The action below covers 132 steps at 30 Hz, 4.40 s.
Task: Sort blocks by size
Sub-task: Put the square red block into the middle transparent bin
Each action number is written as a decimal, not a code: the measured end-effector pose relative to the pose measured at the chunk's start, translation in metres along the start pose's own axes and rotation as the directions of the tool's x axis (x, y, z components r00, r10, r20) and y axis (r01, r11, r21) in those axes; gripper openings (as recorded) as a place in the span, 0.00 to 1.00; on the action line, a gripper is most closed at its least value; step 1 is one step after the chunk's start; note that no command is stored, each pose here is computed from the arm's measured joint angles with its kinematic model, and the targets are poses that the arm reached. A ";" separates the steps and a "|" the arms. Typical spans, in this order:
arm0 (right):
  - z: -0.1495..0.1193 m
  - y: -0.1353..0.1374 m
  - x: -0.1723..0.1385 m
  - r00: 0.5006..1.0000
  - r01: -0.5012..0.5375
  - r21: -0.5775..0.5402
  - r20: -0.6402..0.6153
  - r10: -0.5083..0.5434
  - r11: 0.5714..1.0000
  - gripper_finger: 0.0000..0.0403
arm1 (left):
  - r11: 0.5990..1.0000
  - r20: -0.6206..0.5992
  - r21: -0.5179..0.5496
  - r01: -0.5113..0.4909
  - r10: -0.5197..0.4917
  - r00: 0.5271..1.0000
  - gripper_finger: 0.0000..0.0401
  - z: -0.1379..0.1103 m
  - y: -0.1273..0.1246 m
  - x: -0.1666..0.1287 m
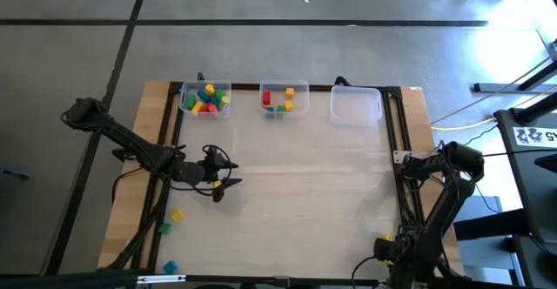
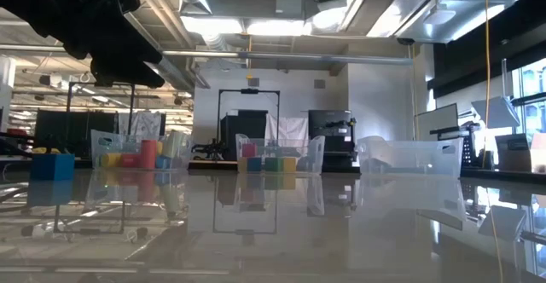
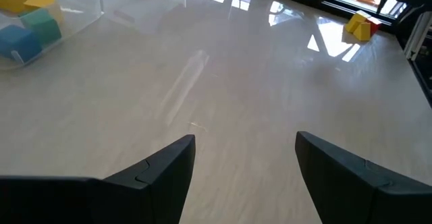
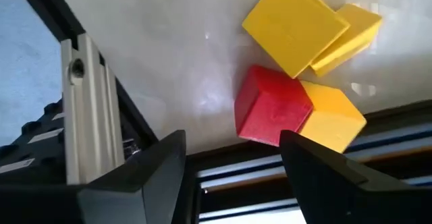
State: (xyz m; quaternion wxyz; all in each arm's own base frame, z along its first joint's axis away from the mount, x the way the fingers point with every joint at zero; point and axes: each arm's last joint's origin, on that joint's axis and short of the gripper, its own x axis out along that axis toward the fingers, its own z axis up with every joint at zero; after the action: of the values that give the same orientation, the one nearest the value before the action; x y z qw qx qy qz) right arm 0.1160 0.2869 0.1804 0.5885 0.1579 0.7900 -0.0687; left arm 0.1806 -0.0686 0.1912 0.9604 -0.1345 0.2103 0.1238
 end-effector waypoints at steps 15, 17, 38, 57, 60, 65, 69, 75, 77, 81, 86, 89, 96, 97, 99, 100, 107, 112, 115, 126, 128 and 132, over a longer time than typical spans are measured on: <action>0.014 0.008 0.004 0.988 -0.151 -0.073 0.002 0.151 0.986 0.60 | 1.000 0.000 0.000 0.000 0.000 1.000 0.63 0.000 0.000 0.000; 0.022 0.010 0.002 0.983 -0.179 -0.087 0.028 0.182 0.980 0.60 | 1.000 0.000 0.000 0.000 0.000 1.000 0.63 0.000 0.000 0.000; 0.138 -0.032 -0.035 0.853 0.155 -0.282 0.521 0.016 0.947 0.60 | 1.000 0.000 0.000 0.000 0.000 1.000 0.63 0.000 0.000 0.000; 0.166 -0.050 -0.071 0.815 0.199 -0.081 0.567 -0.119 0.977 0.60 | 1.000 0.000 -0.004 0.000 0.000 1.000 0.63 0.000 0.000 0.000; 0.166 -0.054 -0.064 0.821 0.159 0.010 0.554 -0.138 0.987 0.60 | 1.000 0.000 -0.005 0.000 0.000 1.000 0.63 0.000 0.000 0.000; 0.168 -0.055 -0.054 0.813 0.108 0.042 0.571 -0.113 0.993 0.60 | 1.000 0.000 -0.006 0.000 0.000 1.000 0.63 0.000 0.000 0.000; 0.171 -0.059 -0.049 0.793 0.105 0.064 0.597 -0.123 0.992 0.60 | 1.000 0.000 -0.005 0.000 0.000 1.000 0.63 0.000 0.000 0.000; 0.175 -0.066 -0.040 0.784 0.105 0.084 0.606 -0.134 0.991 0.60 | 1.000 -0.001 -0.002 -0.001 0.001 1.000 0.63 0.000 0.000 0.000; 0.176 -0.068 -0.035 0.782 0.099 0.082 0.610 -0.128 0.992 0.60 | 1.000 -0.001 -0.002 0.000 0.000 1.000 0.63 0.000 0.000 0.000; 0.176 -0.070 -0.028 0.778 0.079 0.076 0.619 -0.109 0.994 0.59 | 1.000 -0.001 -0.002 -0.001 0.001 1.000 0.63 0.000 0.000 0.000; 0.177 -0.073 -0.020 0.774 0.068 0.073 0.625 -0.099 0.995 0.48 | 1.000 -0.001 -0.002 0.000 0.000 1.000 0.63 0.000 0.000 0.000; 0.176 -0.075 -0.018 0.776 0.077 0.072 0.621 -0.106 0.994 0.38 | 1.000 -0.001 -0.002 0.000 0.000 1.000 0.63 0.000 0.000 0.000; 0.178 -0.073 -0.023 0.746 0.149 0.004 0.656 -0.115 0.989 0.33 | 1.000 -0.001 -0.003 0.000 0.000 1.000 0.63 0.000 0.000 0.000; 0.181 -0.072 -0.027 0.732 0.161 -0.001 0.670 -0.119 0.987 0.33 | 1.000 -0.001 -0.003 0.000 0.000 1.000 0.63 0.000 0.000 0.000; 0.186 -0.072 -0.035 0.709 0.192 -0.015 0.693 -0.128 0.981 0.34 | 1.000 0.000 -0.003 0.000 0.000 1.000 0.63 0.000 0.000 0.000; 0.190 -0.073 -0.040 0.697 0.213 -0.020 0.703 -0.138 0.977 0.35 | 1.000 0.000 -0.003 0.000 0.000 1.000 0.63 0.000 0.000 0.000; 0.228 -0.092 -0.083 0.601 0.399 -0.058 0.770 -0.214 0.915 0.34 | 1.000 0.001 -0.003 0.000 0.000 1.000 0.63 0.000 0.000 0.000; 0.257 -0.123 -0.114 0.554 0.496 -0.049 0.786 -0.273 0.867 0.34 | 1.000 0.000 -0.004 0.001 -0.001 1.000 0.63 0.000 0.000 0.000; 0.273 -0.147 -0.128 0.537 0.535 -0.034 0.785 -0.308 0.844 0.34 | 1.000 0.000 -0.004 0.000 0.000 1.000 0.63 0.000 0.000 0.000; 0.317 -0.249 -0.164 0.452 0.565 0.062 0.811 -0.371 0.823 0.34 | 1.000 0.000 -0.004 0.000 0.000 1.000 0.63 0.000 0.000 0.000; 0.322 -0.268 -0.170 0.430 0.551 0.074 0.829 -0.359 0.831 0.34 | 1.000 0.000 -0.004 0.000 0.000 1.000 0.63 0.000 0.000 0.000; 0.327 -0.303 -0.180 0.381 0.517 0.127 0.851 -0.361 0.846 0.34 | 1.000 0.000 -0.004 0.000 0.000 1.000 0.63 0.000 0.000 0.000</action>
State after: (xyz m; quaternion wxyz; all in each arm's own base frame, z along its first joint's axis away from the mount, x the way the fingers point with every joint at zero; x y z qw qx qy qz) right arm 0.3588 -0.1248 0.2305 0.8674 -0.1597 0.4130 -0.2270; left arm 0.1806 -0.0686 0.1911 0.9602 -0.1363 0.2099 0.1242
